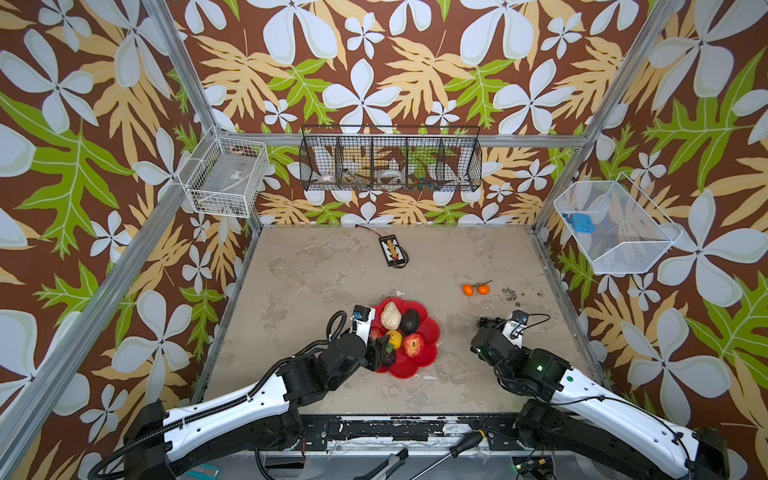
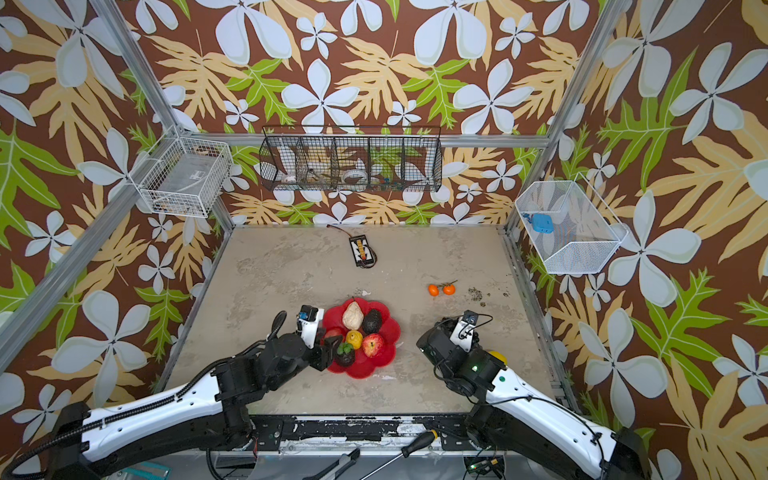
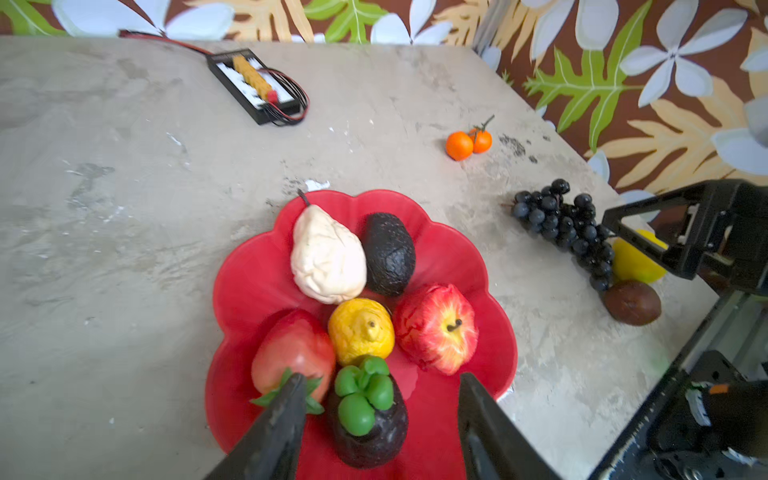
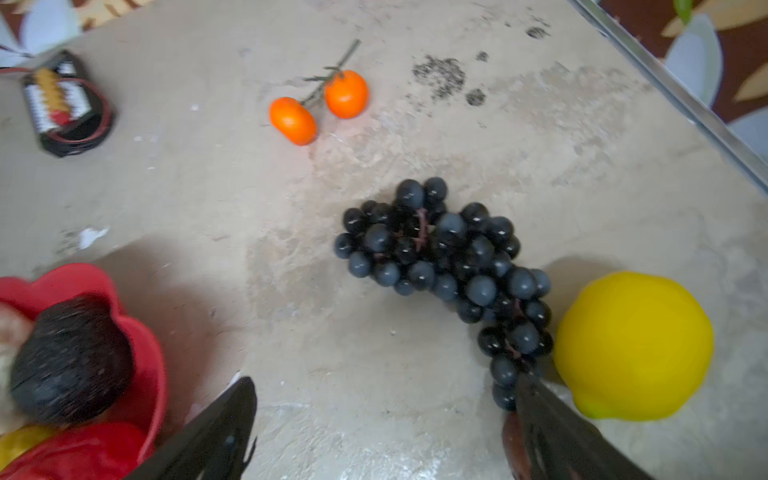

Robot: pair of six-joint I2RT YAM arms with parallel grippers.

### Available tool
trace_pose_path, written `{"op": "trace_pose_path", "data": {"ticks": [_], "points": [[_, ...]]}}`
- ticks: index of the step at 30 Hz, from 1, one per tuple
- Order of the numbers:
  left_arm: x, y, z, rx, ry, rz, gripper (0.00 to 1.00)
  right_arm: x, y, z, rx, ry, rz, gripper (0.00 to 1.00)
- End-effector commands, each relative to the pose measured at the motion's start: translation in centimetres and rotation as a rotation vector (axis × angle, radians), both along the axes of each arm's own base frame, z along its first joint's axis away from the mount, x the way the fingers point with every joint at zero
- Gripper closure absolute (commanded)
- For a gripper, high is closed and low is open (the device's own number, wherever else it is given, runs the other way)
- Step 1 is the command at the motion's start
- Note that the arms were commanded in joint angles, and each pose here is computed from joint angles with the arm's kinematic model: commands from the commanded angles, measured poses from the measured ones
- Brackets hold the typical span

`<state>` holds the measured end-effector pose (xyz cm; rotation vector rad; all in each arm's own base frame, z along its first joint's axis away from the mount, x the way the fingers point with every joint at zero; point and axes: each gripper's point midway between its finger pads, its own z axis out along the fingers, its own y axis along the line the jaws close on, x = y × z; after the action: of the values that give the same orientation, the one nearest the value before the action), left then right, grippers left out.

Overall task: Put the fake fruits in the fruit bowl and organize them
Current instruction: 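Open the left gripper while the right moves toward the black grapes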

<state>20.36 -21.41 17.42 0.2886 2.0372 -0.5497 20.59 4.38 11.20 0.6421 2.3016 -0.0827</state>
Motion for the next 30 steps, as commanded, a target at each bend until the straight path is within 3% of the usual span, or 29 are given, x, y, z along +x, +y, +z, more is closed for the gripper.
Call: {"op": "trace_pose_path", "data": {"ticks": [1,9,14,23,30], "points": [[0.8,2.0,1.0,-0.052,-0.080,0.099,0.36,-0.5,-1.4,-1.5,0.008,0.100,-0.053,0.02],[0.0,4.3,-1.6,-0.069,-0.154,0.108,0.34,0.6,-6.3,0.5,-0.106,0.095,-0.236,0.01],[-0.4,4.8,-1.5,-0.135,-0.192,0.104,0.32,0.2,-7.9,-0.6,-0.072,0.108,-0.344,0.00],[0.0,4.7,-1.9,-0.117,-0.202,0.119,0.32,-0.9,-11.0,-1.6,-0.057,0.129,-0.449,0.00],[0.0,4.8,-2.0,-0.117,-0.203,0.125,0.32,-0.8,-12.6,-2.9,0.024,0.145,-0.496,0.00]]}}
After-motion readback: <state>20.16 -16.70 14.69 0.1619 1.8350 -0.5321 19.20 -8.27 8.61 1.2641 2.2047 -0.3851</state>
